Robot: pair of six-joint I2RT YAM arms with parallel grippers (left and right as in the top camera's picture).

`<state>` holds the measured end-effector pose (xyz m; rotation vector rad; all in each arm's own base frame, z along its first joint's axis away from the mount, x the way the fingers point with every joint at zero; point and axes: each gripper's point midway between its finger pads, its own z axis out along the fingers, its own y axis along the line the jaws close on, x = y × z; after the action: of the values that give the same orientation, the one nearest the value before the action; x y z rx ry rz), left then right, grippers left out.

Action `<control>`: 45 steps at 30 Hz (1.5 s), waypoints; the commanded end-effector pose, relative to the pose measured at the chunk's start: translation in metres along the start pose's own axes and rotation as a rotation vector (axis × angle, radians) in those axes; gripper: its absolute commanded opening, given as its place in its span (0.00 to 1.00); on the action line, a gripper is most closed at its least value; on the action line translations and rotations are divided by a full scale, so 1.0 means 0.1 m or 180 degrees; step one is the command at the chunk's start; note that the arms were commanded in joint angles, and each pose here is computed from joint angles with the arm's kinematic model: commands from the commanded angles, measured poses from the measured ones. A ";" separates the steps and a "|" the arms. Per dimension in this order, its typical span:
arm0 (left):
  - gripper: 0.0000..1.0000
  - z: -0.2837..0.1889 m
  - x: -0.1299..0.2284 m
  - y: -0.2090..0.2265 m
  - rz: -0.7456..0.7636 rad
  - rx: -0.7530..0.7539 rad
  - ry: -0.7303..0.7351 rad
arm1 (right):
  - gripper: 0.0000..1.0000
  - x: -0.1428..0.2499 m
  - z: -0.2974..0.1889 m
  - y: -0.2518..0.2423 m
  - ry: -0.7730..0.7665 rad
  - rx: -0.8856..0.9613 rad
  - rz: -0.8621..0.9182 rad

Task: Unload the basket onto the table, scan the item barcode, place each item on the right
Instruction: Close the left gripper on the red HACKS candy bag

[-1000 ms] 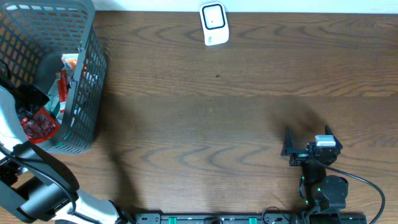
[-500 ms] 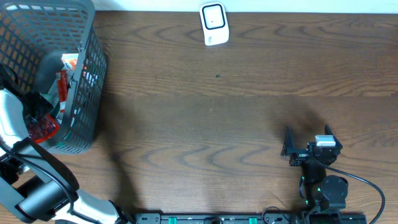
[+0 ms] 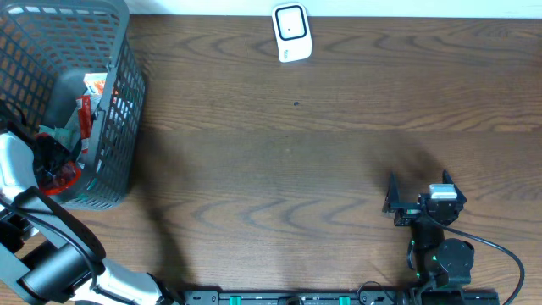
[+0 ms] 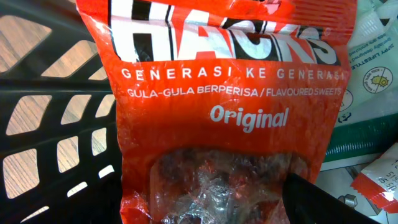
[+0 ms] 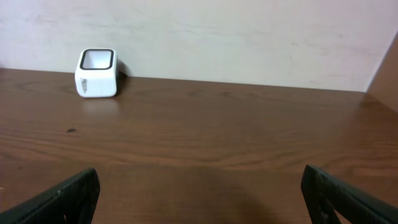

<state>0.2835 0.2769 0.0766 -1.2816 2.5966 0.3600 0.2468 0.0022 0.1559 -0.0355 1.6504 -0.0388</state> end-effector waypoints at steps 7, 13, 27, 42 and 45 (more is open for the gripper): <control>0.80 0.10 0.10 -0.13 -0.0051 0.0260 0.0139 | 0.99 0.01 0.00 -0.03 0.0006 0.0040 0.0043; 0.54 0.09 0.12 -0.23 -0.0055 0.0455 0.0178 | 0.99 0.01 0.00 -0.03 0.0006 0.0039 0.0043; 0.07 0.05 0.10 -0.35 -0.0108 0.0673 0.0191 | 0.99 0.01 0.00 -0.03 0.0006 0.0039 0.0043; 0.07 -1.38 -0.47 -0.26 -0.0732 0.1153 -0.0979 | 0.99 0.01 0.00 -0.03 0.0006 0.0040 0.0043; 0.07 -1.69 -0.49 -0.21 -0.0800 0.1235 -0.1215 | 0.99 0.01 0.00 -0.03 0.0006 0.0039 0.0043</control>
<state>0.3176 0.2512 0.2135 -1.2318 2.1413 0.0544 0.2468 0.0022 0.1560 -0.0355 1.6500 -0.0388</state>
